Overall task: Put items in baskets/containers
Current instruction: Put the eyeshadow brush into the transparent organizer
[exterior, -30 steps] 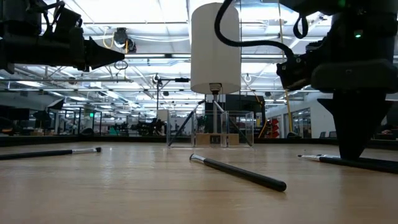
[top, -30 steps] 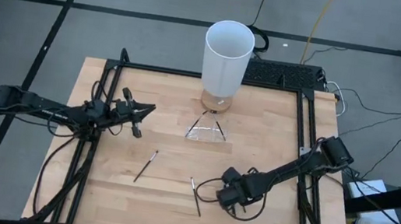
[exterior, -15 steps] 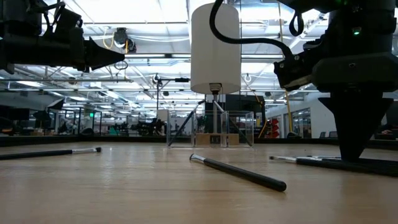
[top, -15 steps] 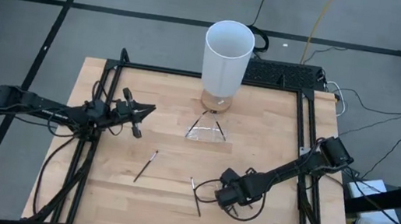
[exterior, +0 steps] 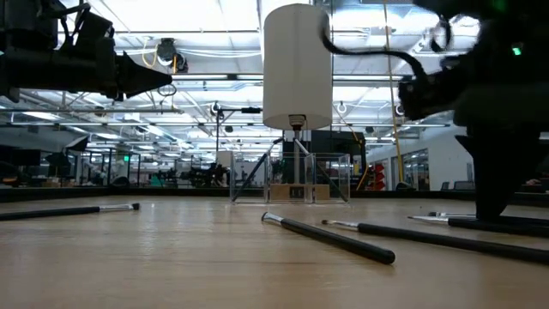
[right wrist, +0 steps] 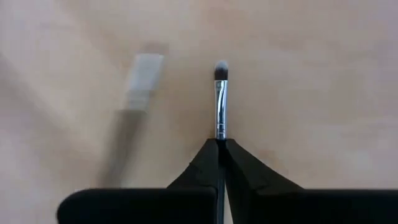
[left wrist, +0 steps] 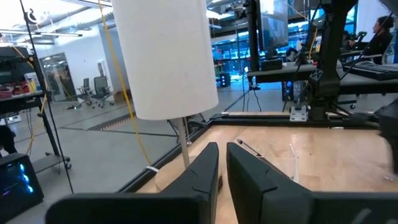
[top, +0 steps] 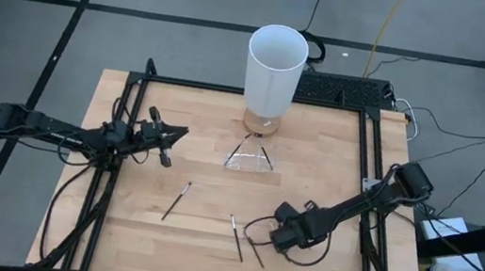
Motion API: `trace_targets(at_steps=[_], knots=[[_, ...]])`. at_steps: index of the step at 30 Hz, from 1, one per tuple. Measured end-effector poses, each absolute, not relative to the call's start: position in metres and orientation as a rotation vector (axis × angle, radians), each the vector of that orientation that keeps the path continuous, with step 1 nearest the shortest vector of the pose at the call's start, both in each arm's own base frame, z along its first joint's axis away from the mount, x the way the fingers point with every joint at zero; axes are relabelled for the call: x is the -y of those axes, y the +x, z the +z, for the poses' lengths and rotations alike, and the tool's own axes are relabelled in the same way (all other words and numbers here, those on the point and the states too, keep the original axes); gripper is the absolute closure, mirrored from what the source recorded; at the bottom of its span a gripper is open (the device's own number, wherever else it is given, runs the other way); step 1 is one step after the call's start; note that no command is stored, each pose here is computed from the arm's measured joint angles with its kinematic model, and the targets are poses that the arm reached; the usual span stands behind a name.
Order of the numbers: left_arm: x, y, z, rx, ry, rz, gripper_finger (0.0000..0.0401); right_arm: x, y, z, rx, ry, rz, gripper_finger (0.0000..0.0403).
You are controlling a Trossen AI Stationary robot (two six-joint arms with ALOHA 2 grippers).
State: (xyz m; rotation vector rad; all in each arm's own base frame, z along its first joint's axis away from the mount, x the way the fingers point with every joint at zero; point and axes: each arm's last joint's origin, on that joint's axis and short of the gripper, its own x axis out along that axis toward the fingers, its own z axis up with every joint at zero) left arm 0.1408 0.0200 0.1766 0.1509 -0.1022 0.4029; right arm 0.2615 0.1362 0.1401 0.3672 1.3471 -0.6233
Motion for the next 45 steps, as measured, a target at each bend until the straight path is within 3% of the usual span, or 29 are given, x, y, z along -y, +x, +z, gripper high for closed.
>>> trace_targets(at_steps=[13,26,30,35,45], knots=[[-0.02,0.141,0.176,0.094,0.153,0.4,0.0359,-0.126,0.267,0.201,-0.897,0.222,-0.544,0.0403],[-0.02,0.141,0.176,0.095,0.153,0.401,0.0359,-0.109,0.326,0.254,-0.384,-0.12,-0.214,0.0403],[-0.02,0.141,0.176,0.095,0.154,0.401,0.0359,-0.074,0.335,0.249,-0.229,-0.132,-0.164,0.0403],[-0.02,0.141,0.175,0.085,0.165,0.405,0.0359,-0.021,0.324,0.228,-0.026,-0.078,-0.267,0.0403],[-0.02,0.141,0.175,0.075,0.211,0.408,0.0359,0.017,0.293,0.191,-0.007,-0.012,-0.396,0.0403]])
